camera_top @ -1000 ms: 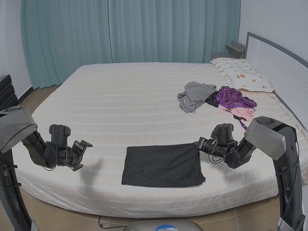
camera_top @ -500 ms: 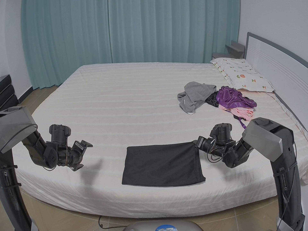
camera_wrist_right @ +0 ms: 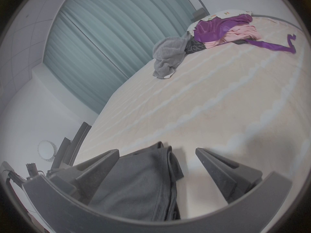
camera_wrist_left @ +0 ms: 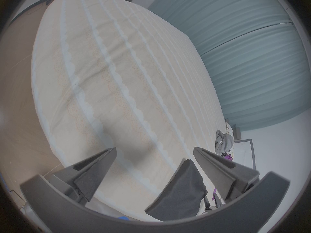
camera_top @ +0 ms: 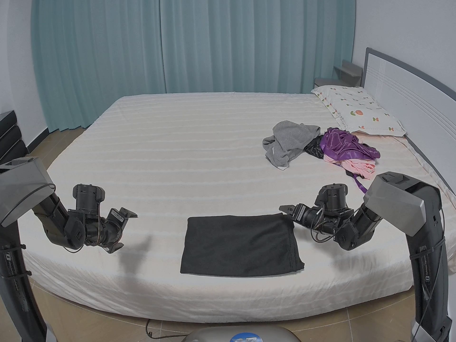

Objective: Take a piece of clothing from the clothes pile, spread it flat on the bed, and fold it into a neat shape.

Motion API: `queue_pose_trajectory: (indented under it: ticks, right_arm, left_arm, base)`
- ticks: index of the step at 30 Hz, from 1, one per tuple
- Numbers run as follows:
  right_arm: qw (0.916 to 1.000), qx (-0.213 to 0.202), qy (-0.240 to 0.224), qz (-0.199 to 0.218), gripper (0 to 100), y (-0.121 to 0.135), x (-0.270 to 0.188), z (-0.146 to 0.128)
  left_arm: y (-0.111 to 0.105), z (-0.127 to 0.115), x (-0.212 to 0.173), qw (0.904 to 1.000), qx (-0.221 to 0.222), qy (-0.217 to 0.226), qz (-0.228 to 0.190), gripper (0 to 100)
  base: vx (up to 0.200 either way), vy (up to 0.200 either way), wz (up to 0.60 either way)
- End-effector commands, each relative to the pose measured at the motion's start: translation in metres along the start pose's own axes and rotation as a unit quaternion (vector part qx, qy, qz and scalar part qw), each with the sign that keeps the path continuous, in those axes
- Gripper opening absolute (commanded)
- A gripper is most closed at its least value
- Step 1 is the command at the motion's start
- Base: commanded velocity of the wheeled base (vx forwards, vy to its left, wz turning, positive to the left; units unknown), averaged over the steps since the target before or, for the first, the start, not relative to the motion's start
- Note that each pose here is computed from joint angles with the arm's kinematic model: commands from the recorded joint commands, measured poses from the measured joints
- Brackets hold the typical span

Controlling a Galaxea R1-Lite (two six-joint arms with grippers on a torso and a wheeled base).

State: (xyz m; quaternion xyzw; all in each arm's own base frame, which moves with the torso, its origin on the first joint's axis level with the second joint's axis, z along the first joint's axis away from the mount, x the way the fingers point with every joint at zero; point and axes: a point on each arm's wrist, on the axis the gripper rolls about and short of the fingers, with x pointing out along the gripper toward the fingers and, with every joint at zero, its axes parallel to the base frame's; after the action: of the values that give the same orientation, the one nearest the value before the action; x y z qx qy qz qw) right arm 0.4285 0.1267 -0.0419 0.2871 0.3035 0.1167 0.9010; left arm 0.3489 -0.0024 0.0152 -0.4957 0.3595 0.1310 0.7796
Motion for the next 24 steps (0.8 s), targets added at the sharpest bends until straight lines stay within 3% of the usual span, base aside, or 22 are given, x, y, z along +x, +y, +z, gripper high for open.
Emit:
queue_pose_trajectory:
  ticks: [1, 6, 12, 24]
  right_arm:
    - [0.9999, 0.01, 0.012, -0.002, 100, 0.009, -0.028, -0.001]
    - [0.9989, 0.011, 0.046, 0.0, 100, 0.01, -0.063, -0.021]
    - [0.9963, 0.002, 0.084, 0.017, 100, 0.016, -0.073, -0.042]
    - [0.9941, 0.003, 0.106, 0.02, 100, 0.014, -0.075, -0.049]
  left_arm:
    - [0.001, 0.0, 0.0, 1.0, 0.0, 0.001, 0.001, 100]
    - [0.001, -0.001, 0.0, 1.0, 0.0, 0.001, 0.002, 100]
    - [0.001, -0.001, 0.0, 1.0, 0.0, 0.001, 0.002, 100]
    - [0.003, -0.002, 0.0, 0.9999, 0.011, 0.003, 0.004, 100]
  base:
    - [0.0, 0.0, 0.0]
    - [0.0, 0.0, 0.0]
    - [0.0, 0.0, 0.0]
    - [0.0, 0.0, 0.0]
